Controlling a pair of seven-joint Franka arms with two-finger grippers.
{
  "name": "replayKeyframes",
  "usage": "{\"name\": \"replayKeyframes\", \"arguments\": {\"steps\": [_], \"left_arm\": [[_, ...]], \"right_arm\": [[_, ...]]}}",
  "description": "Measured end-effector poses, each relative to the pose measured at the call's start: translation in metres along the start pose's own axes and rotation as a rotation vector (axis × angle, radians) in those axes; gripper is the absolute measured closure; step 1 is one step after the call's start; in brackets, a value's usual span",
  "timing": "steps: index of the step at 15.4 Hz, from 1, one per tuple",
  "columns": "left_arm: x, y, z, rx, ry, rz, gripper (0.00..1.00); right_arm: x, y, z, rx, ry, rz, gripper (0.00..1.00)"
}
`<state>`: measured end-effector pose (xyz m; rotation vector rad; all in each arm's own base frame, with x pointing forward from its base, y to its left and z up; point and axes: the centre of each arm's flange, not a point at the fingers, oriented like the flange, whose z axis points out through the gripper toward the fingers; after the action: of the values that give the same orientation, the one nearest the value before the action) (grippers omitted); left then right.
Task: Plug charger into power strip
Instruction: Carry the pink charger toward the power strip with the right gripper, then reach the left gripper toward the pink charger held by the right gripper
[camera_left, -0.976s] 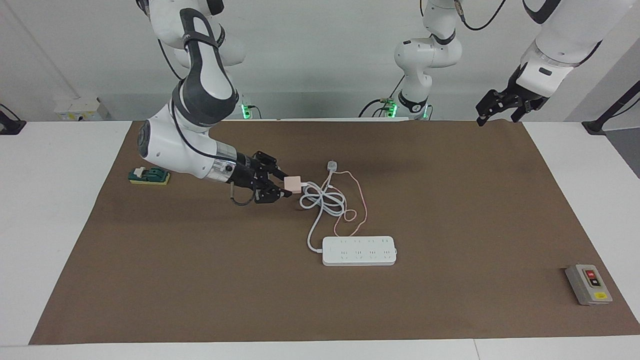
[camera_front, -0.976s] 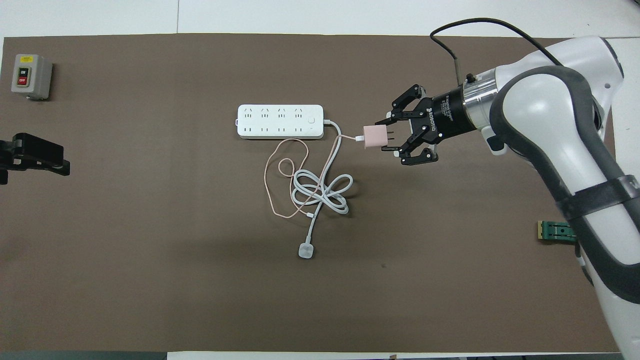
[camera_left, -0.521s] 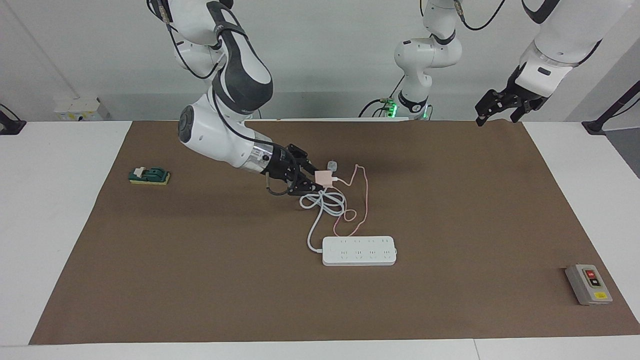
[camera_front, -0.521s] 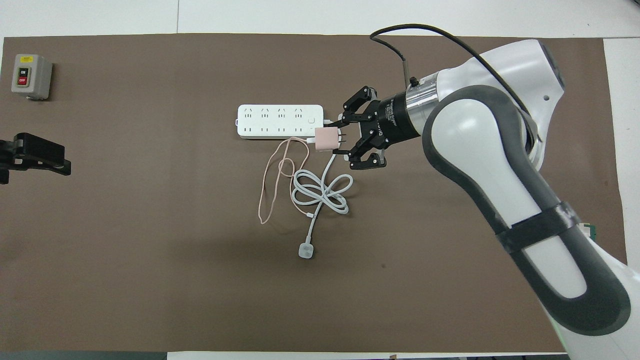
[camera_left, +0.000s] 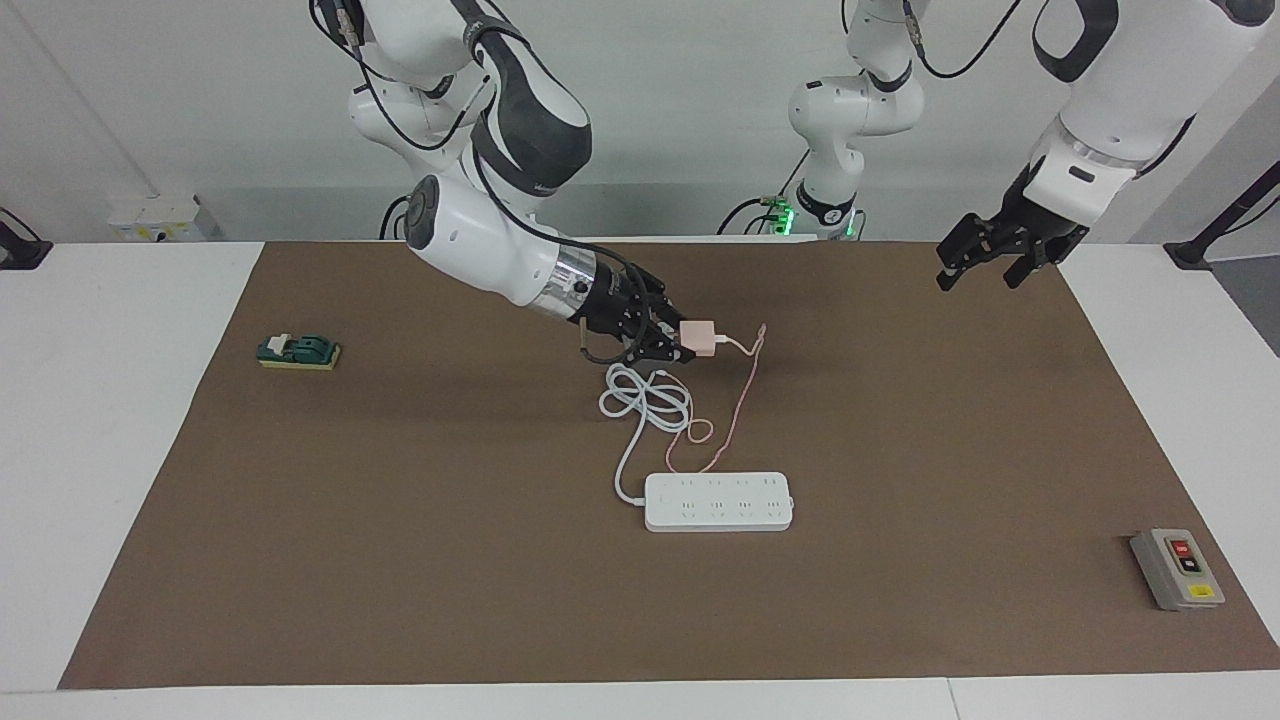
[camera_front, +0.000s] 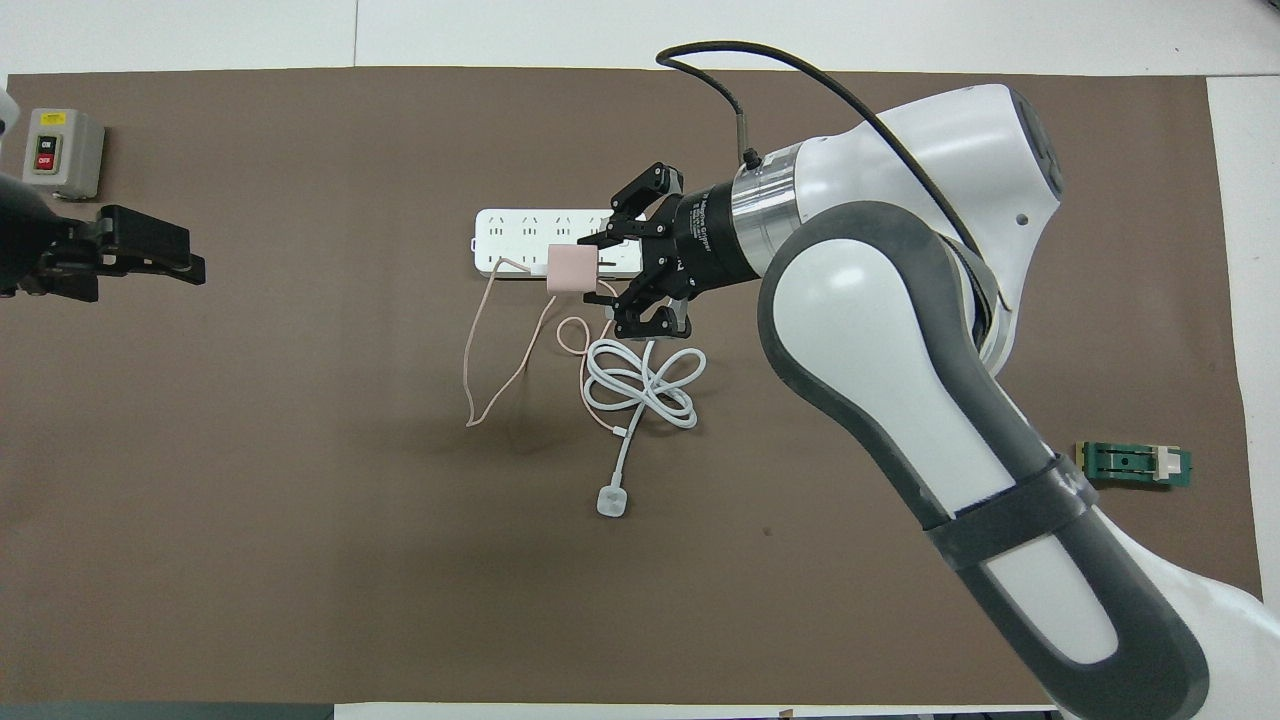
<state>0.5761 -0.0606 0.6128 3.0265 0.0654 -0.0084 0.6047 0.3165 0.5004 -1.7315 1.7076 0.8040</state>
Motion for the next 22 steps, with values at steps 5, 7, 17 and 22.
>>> {"name": "replayKeyframes", "arguments": {"steps": [5,7,17,22], "left_arm": [[0.009,0.001,0.017,-0.006,0.018,-0.002,0.0],[0.006,0.013,0.022,-0.006,0.014,0.019,0.0],[0.002,0.025,0.036,-0.003,-0.008,0.04,0.0],[-0.004,0.023,0.046,0.006,-0.066,0.038,0.0]], "right_arm": [[-0.001,0.0,0.008,-0.001,0.002,0.001,0.5],[0.001,-0.001,0.009,0.001,0.003,0.003,0.5],[0.012,-0.005,0.02,-0.01,0.011,0.021,0.5],[0.015,-0.006,0.023,-0.012,0.013,0.024,0.5]]}}
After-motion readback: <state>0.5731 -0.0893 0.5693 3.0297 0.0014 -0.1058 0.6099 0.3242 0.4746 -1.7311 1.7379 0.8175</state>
